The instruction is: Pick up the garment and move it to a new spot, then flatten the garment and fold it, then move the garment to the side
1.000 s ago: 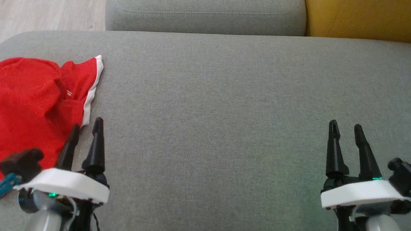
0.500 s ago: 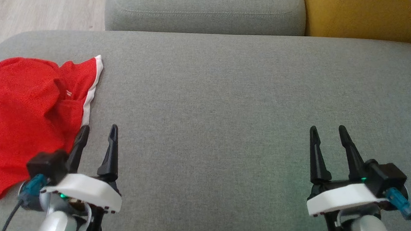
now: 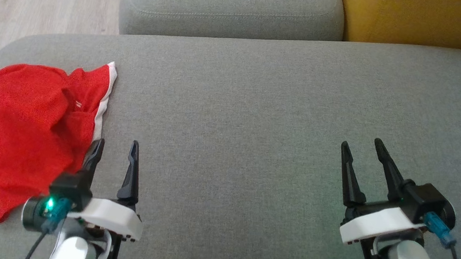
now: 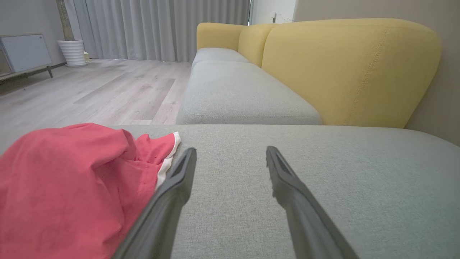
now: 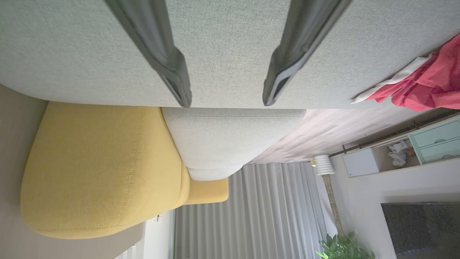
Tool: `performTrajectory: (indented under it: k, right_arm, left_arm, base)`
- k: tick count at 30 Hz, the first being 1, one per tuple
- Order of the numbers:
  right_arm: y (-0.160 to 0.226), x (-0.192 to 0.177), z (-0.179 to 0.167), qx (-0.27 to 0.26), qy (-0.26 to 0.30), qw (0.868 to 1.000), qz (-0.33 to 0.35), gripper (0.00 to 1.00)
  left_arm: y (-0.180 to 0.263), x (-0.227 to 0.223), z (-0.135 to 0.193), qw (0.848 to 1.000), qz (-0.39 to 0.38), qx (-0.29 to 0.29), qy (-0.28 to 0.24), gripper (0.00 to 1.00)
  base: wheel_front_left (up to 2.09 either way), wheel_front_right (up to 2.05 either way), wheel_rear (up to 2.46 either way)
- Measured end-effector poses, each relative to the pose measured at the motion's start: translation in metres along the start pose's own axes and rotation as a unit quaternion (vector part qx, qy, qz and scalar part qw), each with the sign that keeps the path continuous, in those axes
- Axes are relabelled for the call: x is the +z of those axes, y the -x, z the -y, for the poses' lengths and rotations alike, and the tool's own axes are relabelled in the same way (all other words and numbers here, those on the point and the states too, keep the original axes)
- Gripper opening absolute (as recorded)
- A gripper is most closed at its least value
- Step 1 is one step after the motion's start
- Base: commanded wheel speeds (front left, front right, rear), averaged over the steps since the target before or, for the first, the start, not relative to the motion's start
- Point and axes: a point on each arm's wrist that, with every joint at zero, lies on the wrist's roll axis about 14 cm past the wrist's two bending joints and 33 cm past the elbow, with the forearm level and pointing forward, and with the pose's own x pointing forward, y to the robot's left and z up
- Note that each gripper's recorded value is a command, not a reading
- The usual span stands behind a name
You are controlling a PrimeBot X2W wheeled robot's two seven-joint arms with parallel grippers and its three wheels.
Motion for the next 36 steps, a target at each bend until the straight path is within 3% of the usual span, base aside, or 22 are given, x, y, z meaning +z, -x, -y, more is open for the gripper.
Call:
performTrajectory:
  k: [6, 17, 26, 36]
  right_arm:
    - [-0.002, -0.001, -0.002, 0.003, -0.006, 1.000, 0.003, 1.00]
    - [0.000, -0.015, -0.004, -0.004, -0.077, 0.997, -0.019, 1.00]
    - [-0.001, -0.024, -0.002, -0.012, -0.110, 0.993, -0.037, 1.00]
    - [-0.004, -0.024, -0.002, -0.009, -0.095, 0.995, -0.038, 1.00]
  left_arm:
    - [0.001, -0.004, -0.001, 1.000, 0.000, 0.005, -0.005, 1.00]
    - [-0.001, 0.002, -0.005, 1.000, 0.020, 0.016, -0.002, 1.00]
    - [0.002, -0.017, -0.009, 1.000, -0.007, 0.019, -0.006, 1.00]
    - [0.002, -0.024, -0.007, 1.000, -0.018, 0.013, -0.010, 1.00]
  base:
    - [0.00, 0.00, 0.00]
    - [0.00, 0.00, 0.00]
    - [0.00, 0.00, 0.00]
    - [0.00, 0.00, 0.00]
